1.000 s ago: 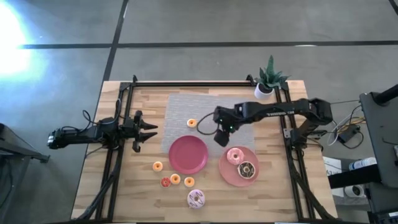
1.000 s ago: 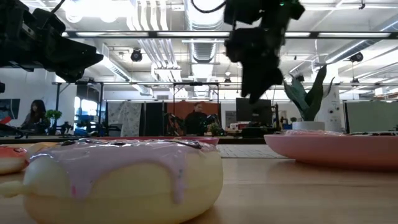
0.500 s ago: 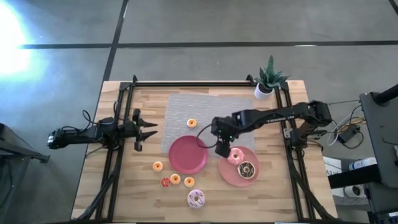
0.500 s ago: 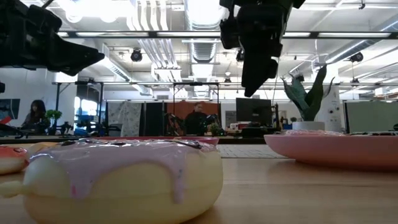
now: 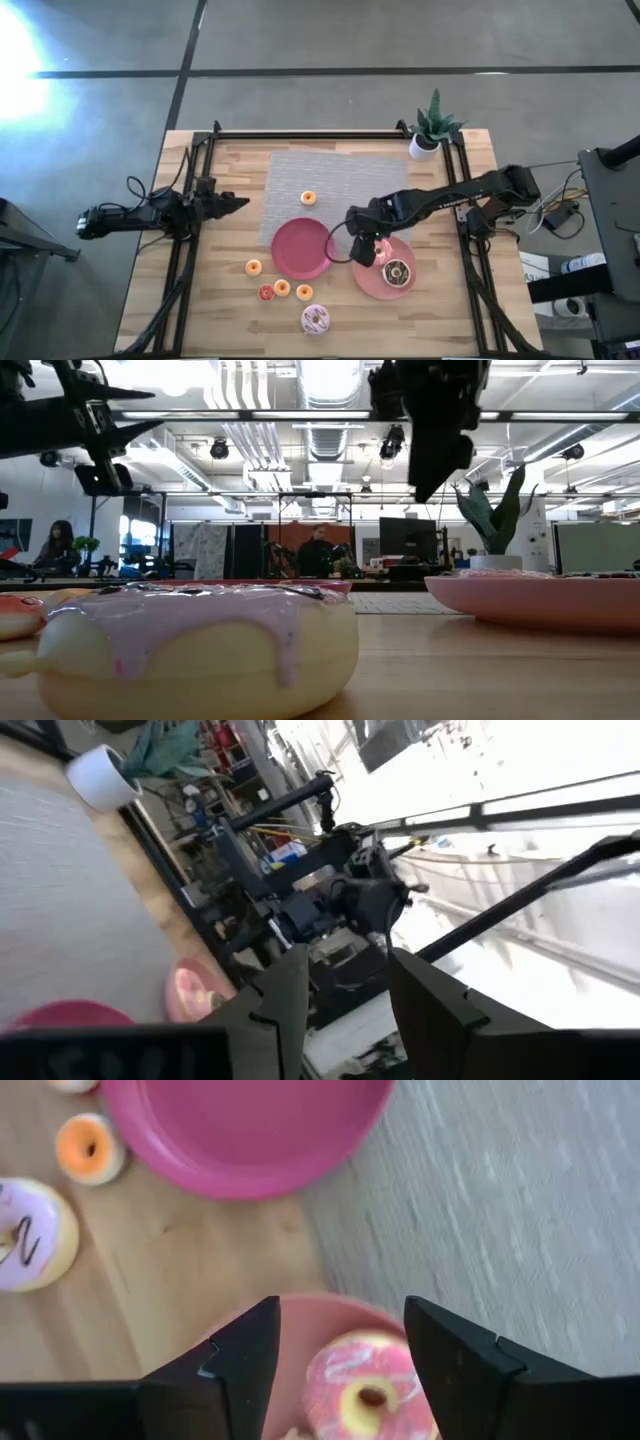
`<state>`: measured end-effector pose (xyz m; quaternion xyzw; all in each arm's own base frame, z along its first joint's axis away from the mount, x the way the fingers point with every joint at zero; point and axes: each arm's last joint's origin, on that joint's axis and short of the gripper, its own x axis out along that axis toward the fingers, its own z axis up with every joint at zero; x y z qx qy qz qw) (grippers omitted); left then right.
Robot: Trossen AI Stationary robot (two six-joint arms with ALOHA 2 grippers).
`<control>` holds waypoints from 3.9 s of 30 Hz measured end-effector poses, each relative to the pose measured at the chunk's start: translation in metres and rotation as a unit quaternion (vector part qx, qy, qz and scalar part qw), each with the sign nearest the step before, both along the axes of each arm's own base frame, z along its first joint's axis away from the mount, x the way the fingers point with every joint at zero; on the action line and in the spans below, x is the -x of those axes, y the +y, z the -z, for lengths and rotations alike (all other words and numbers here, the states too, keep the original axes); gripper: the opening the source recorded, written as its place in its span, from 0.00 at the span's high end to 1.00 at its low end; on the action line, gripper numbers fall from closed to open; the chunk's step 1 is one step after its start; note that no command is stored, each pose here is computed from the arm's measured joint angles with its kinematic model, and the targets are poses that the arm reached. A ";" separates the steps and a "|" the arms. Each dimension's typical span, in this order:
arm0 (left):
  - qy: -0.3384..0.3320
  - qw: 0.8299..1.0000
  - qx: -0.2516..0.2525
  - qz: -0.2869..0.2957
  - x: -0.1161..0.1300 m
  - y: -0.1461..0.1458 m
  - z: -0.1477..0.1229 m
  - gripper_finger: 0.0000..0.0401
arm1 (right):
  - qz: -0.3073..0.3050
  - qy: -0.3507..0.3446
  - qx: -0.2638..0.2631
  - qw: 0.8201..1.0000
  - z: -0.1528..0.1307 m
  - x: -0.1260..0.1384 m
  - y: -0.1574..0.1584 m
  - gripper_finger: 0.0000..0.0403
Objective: Pick & Place donuts
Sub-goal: Put the big purple donut on the light pink plate
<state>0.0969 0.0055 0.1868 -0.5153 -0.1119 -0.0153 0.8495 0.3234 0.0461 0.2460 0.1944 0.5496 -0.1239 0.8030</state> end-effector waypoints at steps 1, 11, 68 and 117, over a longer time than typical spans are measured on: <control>0.002 1.000 0.001 -0.004 0.000 0.000 0.000 0.72 | 0.007 0.005 0.001 1.000 -0.001 0.002 0.000 0.49; -0.003 0.997 0.054 -0.051 0.000 0.004 0.001 0.72 | 0.076 0.065 0.027 0.995 -0.012 0.032 0.001 0.49; 0.419 0.576 -0.623 0.323 -0.226 -0.253 -0.050 0.72 | -0.025 0.002 0.047 0.999 -0.005 0.140 0.053 0.49; 0.450 0.594 -0.588 0.314 -0.248 -0.293 0.002 0.56 | -0.025 0.009 0.060 0.998 -0.004 0.150 0.061 0.49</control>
